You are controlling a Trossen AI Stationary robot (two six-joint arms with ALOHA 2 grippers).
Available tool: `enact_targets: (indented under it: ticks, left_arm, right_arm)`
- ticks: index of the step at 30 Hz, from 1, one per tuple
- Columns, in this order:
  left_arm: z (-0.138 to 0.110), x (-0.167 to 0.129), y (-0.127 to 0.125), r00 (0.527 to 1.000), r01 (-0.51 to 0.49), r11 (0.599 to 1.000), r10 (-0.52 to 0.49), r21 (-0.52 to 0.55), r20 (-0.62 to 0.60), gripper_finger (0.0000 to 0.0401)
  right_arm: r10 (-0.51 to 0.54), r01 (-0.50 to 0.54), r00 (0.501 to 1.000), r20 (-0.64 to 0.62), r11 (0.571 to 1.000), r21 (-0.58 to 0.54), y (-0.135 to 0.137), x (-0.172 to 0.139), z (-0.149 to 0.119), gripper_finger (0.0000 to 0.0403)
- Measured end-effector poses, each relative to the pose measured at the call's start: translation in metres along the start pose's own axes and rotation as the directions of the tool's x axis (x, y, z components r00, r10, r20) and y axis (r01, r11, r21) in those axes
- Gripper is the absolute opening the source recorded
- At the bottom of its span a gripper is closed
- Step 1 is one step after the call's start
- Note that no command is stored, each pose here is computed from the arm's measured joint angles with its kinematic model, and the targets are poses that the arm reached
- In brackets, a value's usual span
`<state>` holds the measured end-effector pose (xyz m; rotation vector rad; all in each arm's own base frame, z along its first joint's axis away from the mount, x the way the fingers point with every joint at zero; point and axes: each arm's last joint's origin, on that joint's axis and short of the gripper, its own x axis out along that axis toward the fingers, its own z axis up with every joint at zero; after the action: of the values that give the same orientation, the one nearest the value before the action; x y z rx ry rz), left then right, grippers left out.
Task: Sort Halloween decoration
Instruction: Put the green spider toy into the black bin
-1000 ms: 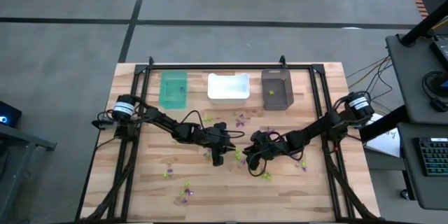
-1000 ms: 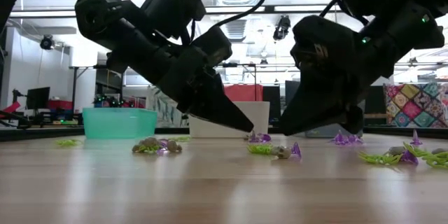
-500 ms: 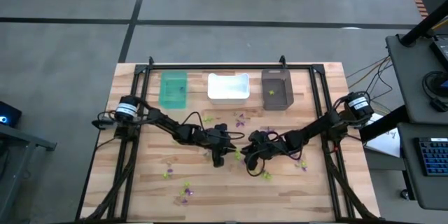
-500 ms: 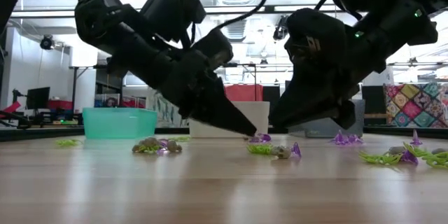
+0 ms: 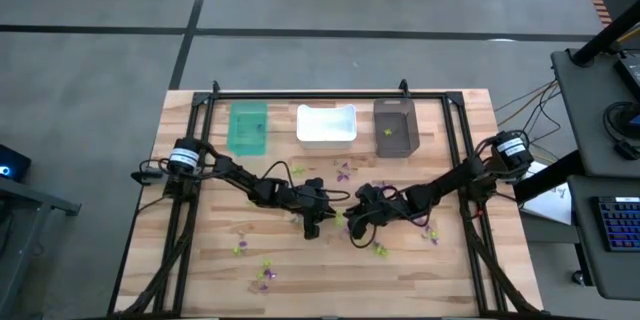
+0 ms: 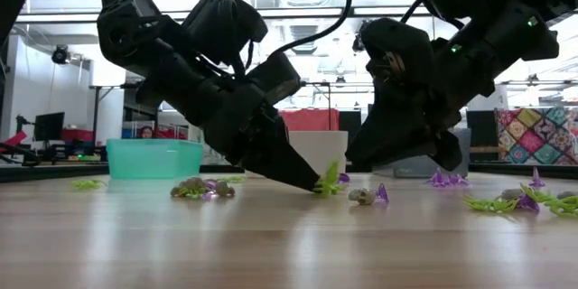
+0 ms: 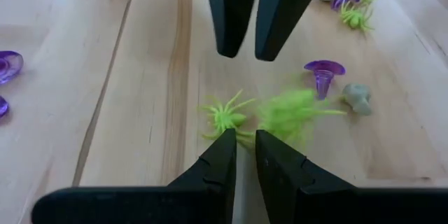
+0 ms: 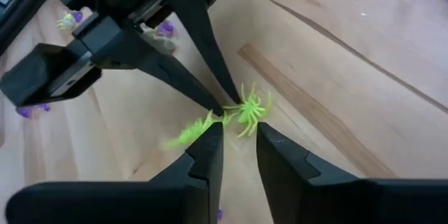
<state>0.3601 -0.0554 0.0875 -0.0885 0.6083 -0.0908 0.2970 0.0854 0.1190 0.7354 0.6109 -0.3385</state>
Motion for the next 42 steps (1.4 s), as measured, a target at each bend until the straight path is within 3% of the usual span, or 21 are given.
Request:
enact_targets:
  ticks: [13, 36, 42]
  left_arm:
    - [0.000, 0.000, 0.000, 1.000, 0.000, 1.000, 0.000, 0.000, -0.002, 0.0038]
    - [0.008, -0.010, -0.002, 1.000, 0.013, 1.000, -0.013, 0.005, -0.026, 0.0038]
    - [0.008, -0.010, -0.001, 0.999, -0.026, 0.999, 0.026, 0.039, -0.019, 0.0038]
  right_arm:
    - [-0.045, 0.045, 0.999, -0.017, 0.999, -0.002, -0.008, 0.009, -0.001, 0.0161]
    - [-0.057, 0.057, 0.998, -0.009, 0.998, -0.015, -0.011, 0.013, 0.005, 0.0167]
    - [-0.042, 0.042, 0.999, -0.030, 0.999, -0.010, -0.011, 0.014, 0.005, 0.0167]
